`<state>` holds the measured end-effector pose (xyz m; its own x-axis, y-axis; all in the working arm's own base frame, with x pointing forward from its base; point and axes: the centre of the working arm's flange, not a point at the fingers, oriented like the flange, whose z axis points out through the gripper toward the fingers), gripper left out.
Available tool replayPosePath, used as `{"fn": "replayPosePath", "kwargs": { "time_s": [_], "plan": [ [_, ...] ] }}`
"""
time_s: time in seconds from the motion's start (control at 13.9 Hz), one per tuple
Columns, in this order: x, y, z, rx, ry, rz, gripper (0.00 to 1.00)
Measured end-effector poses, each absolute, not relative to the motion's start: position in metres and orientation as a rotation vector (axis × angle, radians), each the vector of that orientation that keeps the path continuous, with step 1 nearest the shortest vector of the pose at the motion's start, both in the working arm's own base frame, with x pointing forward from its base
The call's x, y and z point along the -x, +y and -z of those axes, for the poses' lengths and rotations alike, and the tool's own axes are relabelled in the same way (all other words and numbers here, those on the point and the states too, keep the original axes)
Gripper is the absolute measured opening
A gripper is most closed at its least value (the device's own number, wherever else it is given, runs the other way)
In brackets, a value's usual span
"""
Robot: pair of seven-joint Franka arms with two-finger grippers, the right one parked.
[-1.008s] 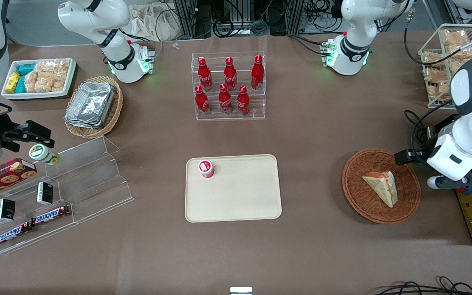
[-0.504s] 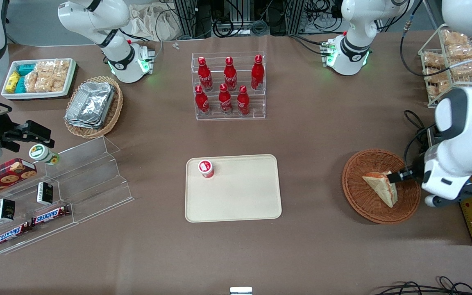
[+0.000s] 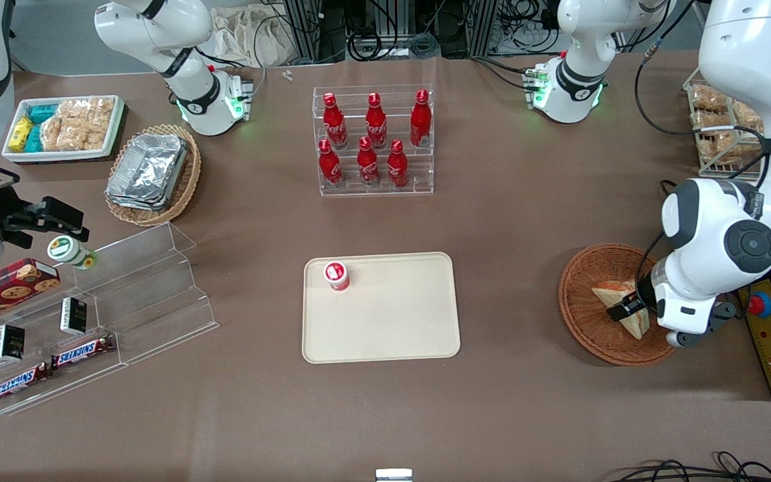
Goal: Place sandwich from basket to tray
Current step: 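Lower the open left gripper over the wrapped sandwich in the basket, then close the left gripper on the sandwich and lift it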
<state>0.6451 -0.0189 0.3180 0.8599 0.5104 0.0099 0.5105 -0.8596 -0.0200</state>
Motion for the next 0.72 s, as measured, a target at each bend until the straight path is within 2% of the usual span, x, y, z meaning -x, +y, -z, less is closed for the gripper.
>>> {"fn": "replayPosePath", "kwargs": {
  "time_s": [0.72],
  "plan": [
    [-0.628, 0.0, -0.27, 2.992, -0.864, -0.004, 1.0]
  ]
}}
